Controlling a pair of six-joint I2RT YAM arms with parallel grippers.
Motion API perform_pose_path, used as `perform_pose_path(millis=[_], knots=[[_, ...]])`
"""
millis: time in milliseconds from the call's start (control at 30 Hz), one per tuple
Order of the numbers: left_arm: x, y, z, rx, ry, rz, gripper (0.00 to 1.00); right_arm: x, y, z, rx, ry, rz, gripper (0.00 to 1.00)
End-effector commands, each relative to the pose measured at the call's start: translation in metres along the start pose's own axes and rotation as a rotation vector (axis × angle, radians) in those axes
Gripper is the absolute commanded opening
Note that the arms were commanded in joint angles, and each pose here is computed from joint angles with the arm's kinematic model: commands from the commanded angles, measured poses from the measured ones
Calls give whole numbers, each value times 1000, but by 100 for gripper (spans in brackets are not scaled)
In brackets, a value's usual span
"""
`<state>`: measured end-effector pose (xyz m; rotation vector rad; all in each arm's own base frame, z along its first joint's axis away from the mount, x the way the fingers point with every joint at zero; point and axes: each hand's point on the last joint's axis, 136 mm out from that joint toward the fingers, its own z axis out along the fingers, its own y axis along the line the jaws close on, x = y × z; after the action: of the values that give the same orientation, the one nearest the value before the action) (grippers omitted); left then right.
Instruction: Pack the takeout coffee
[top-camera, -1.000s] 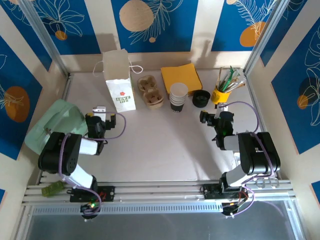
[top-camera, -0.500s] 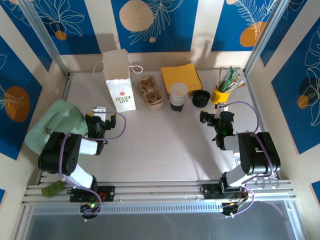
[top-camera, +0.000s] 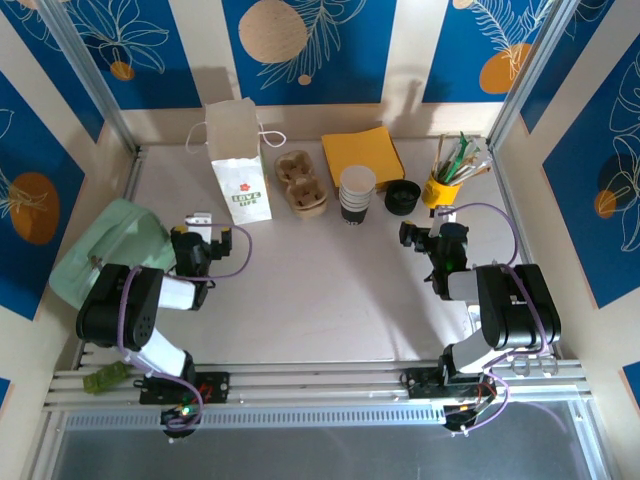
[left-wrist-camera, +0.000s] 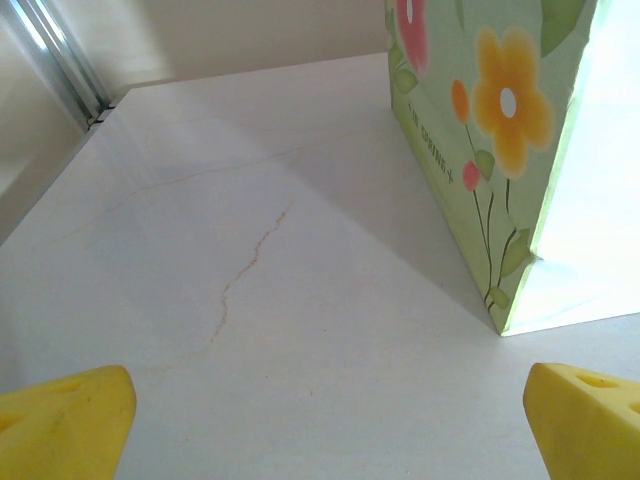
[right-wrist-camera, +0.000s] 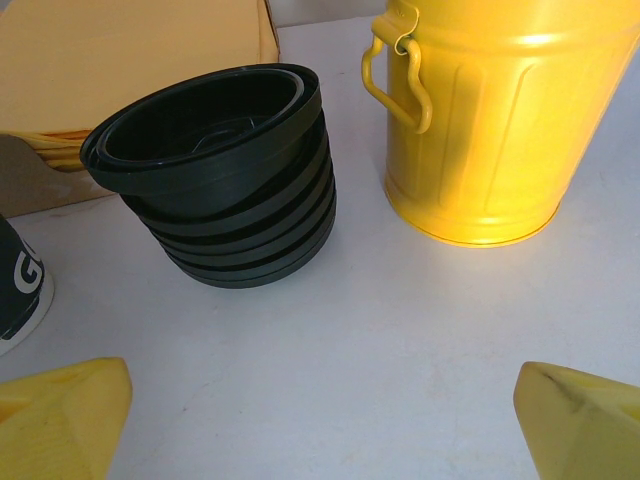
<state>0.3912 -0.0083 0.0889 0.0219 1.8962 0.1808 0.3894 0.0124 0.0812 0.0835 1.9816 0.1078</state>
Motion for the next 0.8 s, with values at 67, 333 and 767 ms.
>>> perform_pose_path(millis=[67, 333, 767], knots=[[-8, -6, -5, 51, -50, -3, 99, -16, 6, -1, -48, -46, -13, 99], [-37, 15, -36, -24, -103, -42, 99, -32, 5, -20, -47, -4, 34, 99], [-82, 58, -117, -176, 154, -402, 99, -66, 41, -93, -198, 370, 607, 99]])
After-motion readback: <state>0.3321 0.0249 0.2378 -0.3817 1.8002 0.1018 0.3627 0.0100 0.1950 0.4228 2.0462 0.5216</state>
